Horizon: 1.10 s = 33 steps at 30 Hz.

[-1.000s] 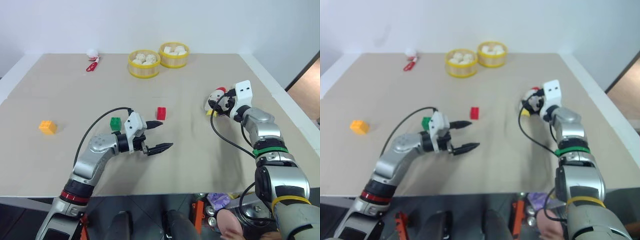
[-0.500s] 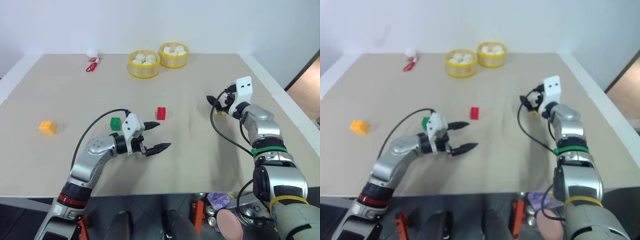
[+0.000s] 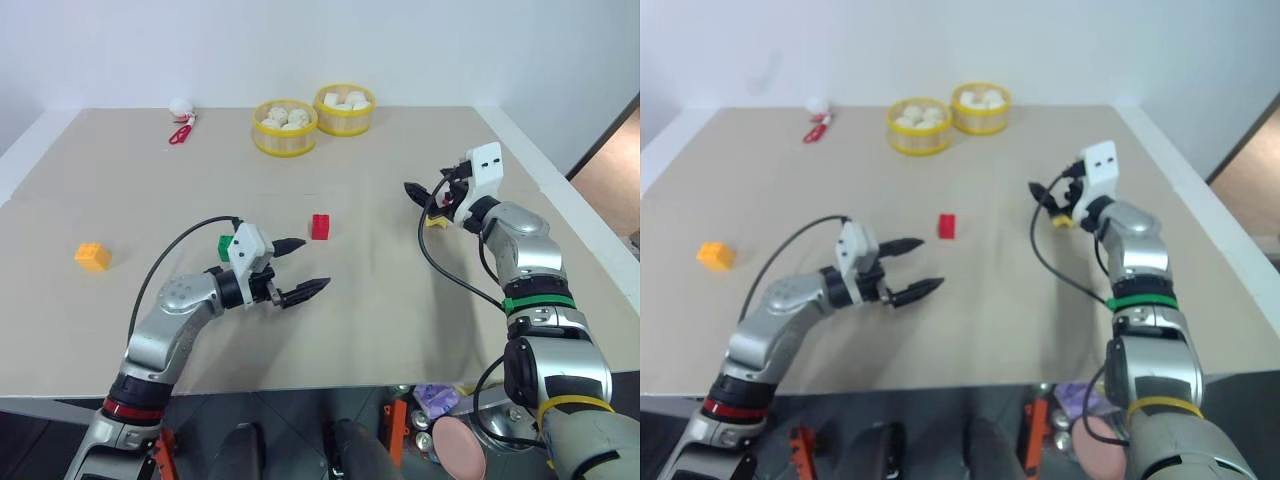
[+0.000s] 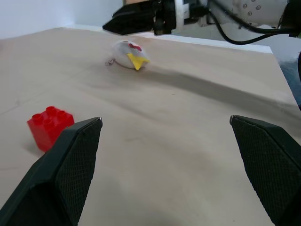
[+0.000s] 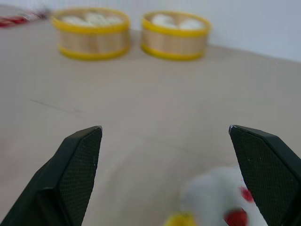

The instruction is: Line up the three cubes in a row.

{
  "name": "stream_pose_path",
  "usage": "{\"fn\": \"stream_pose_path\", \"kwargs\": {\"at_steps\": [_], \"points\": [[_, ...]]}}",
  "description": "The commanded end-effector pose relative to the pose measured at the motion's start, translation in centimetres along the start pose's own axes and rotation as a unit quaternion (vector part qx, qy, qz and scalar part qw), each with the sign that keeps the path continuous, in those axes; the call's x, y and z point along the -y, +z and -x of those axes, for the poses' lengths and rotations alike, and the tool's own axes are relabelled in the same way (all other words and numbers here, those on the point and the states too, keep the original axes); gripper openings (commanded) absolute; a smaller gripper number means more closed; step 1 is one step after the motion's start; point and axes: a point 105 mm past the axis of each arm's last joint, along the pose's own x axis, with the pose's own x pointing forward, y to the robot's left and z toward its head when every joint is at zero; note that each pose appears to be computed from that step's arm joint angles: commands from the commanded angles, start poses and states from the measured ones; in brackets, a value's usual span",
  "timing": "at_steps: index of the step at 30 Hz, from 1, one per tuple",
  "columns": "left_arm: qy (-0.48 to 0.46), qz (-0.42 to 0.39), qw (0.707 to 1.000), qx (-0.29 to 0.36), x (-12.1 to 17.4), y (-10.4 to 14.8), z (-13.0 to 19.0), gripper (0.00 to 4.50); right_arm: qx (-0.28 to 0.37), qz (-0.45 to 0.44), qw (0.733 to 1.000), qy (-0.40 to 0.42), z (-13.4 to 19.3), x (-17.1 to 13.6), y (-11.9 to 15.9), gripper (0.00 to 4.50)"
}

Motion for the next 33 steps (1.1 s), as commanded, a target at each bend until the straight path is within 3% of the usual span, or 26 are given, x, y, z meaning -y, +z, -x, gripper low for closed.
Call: {"fn": "stream_pose_path", "kwargs": {"at_steps": [1,6,13,33], "points": [[0.024,-0.021,0.999,0.006,-0.2,1.8,2.6,4.5,0.031,0.019,0.993,0.11,0.5,-3.9,2.1,4.46],[0.056,-0.013,0.998,-0.023,-0.7,1.3,5.4,4.5,0.008,0.028,0.979,0.203,1.6,-7.4,1.1,4.46],[0.09,0.017,0.996,-0.019,-1.1,1.0,7.6,4.5,-0.021,0.036,0.97,0.241,2.1,-9.0,-0.8,4.46],[0.047,0.017,0.998,-0.04,-0.4,0.2,7.4,4.5,-0.055,0.038,0.97,0.234,2.1,-9.6,-3.8,4.46]]}}
